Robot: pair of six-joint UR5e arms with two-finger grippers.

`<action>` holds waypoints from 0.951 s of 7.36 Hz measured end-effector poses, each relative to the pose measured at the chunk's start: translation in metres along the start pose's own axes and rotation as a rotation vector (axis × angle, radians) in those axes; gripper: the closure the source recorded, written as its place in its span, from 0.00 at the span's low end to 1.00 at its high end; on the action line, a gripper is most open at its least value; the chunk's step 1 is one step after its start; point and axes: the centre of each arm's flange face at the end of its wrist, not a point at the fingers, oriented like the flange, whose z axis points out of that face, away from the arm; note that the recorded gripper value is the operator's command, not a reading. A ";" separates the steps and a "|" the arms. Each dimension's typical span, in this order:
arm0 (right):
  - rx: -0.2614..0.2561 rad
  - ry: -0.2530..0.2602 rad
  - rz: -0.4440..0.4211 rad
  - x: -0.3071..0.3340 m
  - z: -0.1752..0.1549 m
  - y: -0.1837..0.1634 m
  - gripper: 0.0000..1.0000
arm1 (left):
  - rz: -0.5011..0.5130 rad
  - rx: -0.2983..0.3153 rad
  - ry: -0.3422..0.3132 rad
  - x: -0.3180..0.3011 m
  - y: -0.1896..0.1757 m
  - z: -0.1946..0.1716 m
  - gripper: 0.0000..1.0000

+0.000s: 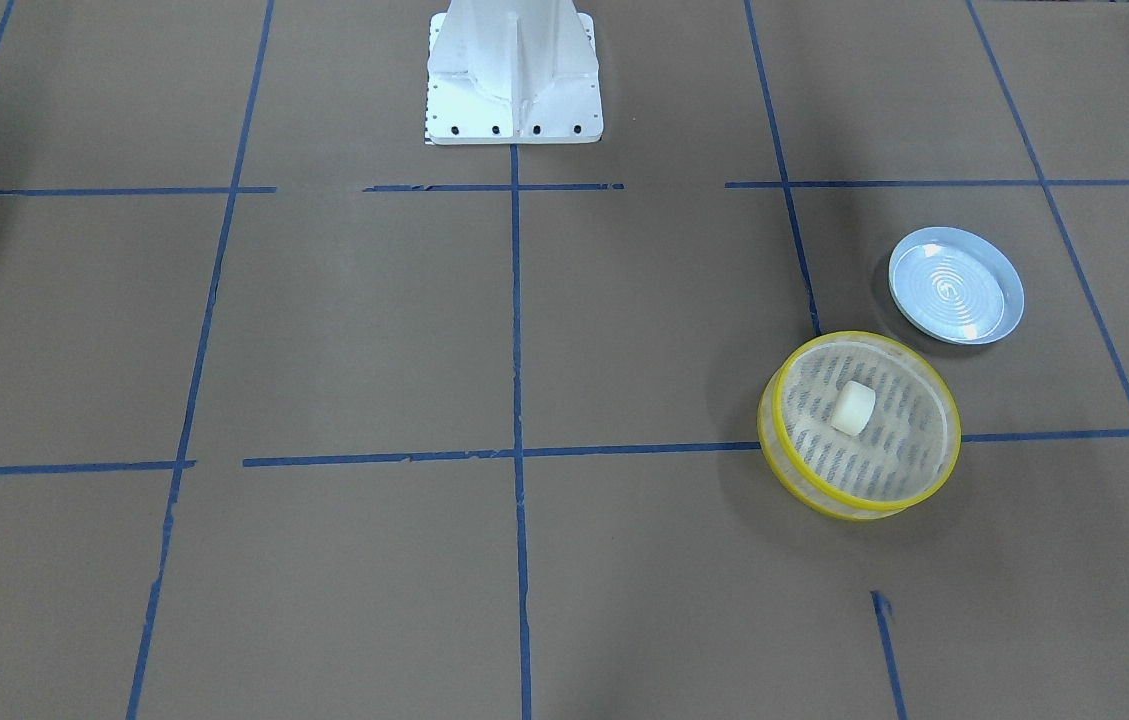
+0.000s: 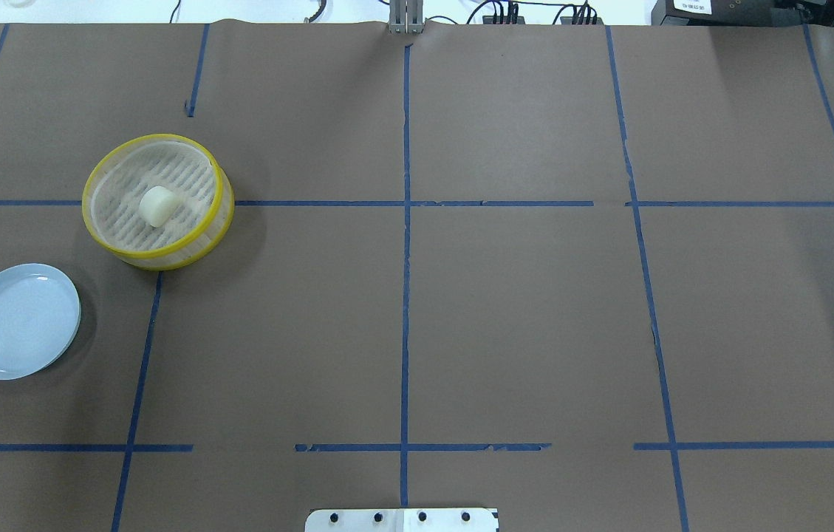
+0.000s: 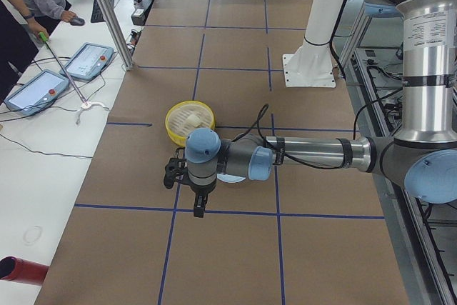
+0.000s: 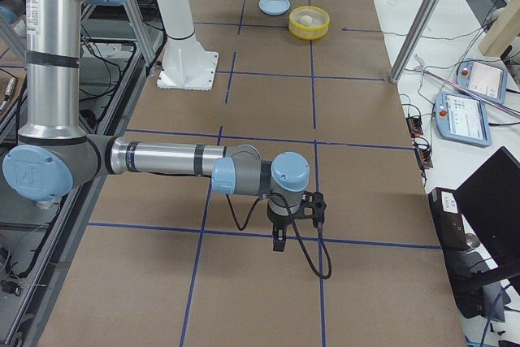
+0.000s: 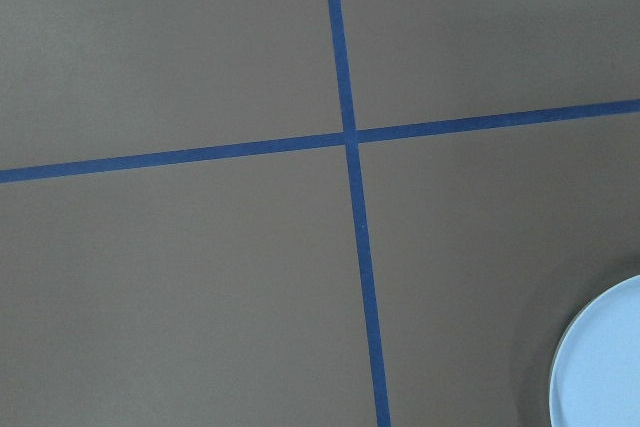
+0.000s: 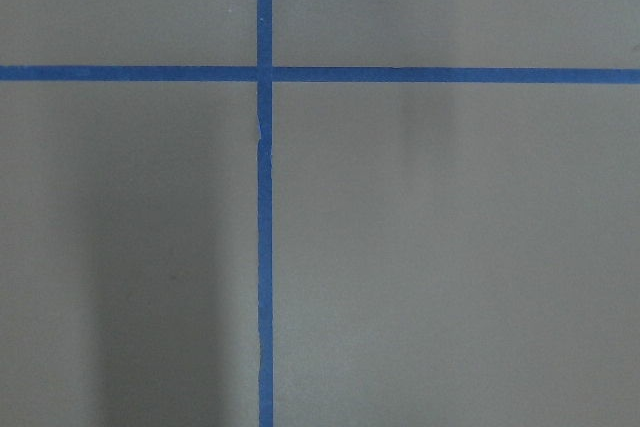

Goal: Place bun in steamer

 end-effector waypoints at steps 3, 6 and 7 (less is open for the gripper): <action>0.000 0.000 0.000 0.000 0.000 0.000 0.00 | -0.026 -0.005 -0.003 -0.007 0.003 -0.003 0.00; 0.000 0.000 0.000 0.000 0.000 0.000 0.00 | -0.029 -0.006 -0.004 -0.007 0.003 -0.004 0.00; 0.000 0.000 0.000 0.000 0.000 0.000 0.00 | -0.029 -0.005 -0.004 -0.007 0.003 -0.004 0.00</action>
